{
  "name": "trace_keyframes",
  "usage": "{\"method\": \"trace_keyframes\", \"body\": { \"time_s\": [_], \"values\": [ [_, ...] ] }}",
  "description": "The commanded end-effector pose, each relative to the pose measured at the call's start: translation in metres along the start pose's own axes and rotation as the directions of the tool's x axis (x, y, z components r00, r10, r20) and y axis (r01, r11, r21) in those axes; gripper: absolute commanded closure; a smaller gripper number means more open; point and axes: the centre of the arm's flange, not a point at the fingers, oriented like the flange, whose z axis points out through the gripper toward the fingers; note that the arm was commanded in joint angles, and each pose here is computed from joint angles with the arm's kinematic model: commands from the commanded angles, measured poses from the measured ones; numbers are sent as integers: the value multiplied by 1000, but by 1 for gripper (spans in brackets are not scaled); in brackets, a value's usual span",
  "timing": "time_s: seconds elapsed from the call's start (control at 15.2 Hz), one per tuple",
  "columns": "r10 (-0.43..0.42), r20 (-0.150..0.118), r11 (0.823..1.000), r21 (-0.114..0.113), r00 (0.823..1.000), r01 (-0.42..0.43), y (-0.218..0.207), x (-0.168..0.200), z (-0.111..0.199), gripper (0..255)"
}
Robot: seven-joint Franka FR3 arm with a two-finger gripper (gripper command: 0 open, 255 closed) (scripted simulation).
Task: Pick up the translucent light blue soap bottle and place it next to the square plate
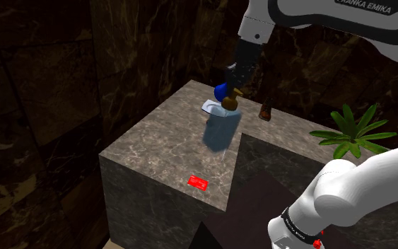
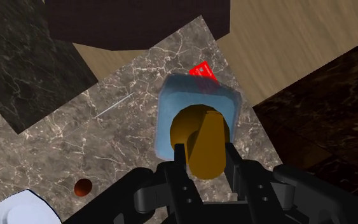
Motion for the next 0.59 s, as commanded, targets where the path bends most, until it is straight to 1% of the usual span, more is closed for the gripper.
{"method": "trace_keyframes", "body": {
  "time_s": [0.0,0.53],
  "values": [
    [0,0,1000,0,1000,0,-1,0,-12,255],
    [0,0,1000,0,1000,0,-1,0,-54,255]
  ]
}}
